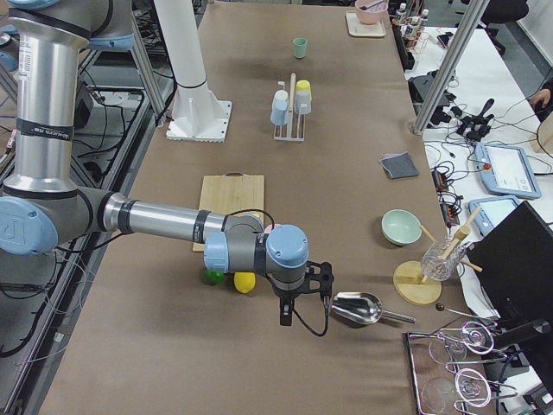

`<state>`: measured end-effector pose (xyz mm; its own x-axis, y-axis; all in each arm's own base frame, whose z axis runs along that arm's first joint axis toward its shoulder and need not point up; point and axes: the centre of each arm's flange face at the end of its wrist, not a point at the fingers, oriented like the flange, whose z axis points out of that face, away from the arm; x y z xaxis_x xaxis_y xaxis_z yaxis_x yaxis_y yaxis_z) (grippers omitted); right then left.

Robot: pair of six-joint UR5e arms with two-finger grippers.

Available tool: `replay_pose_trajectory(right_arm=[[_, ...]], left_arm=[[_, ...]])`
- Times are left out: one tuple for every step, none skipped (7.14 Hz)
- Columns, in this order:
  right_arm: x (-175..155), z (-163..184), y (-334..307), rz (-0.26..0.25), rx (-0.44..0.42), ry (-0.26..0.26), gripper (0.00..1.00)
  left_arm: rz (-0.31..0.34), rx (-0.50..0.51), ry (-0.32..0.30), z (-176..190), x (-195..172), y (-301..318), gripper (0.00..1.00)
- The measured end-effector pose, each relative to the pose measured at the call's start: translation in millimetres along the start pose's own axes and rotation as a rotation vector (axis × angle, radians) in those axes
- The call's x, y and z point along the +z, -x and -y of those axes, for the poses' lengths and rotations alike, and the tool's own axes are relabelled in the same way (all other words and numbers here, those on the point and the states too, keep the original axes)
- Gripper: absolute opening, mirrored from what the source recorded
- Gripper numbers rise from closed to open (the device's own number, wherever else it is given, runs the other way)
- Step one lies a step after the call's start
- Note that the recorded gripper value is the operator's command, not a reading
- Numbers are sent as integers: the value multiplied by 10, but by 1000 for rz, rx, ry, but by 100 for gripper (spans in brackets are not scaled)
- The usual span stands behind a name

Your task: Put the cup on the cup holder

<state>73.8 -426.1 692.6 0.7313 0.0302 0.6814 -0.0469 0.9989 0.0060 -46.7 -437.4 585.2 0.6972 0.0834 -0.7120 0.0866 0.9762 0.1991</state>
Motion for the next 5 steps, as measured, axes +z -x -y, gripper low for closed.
replay_pose_trajectory(right_arm=[[30,39,84,8,17,14,99],[58,105,207,20,45,29,99],[66,241,363,27,54,38,99],[47,462,583,31,55,46,99],[34,665,812,35,57,56,99]], left_arm=[[1,0,0,-2,4,5,98],[0,4,-5,-2,9,11,98],[-1,10,-10,-1,20,20,98],[-1,13,-12,-2,28,27,98],[-1,13,-13,-5,31,30,98]])
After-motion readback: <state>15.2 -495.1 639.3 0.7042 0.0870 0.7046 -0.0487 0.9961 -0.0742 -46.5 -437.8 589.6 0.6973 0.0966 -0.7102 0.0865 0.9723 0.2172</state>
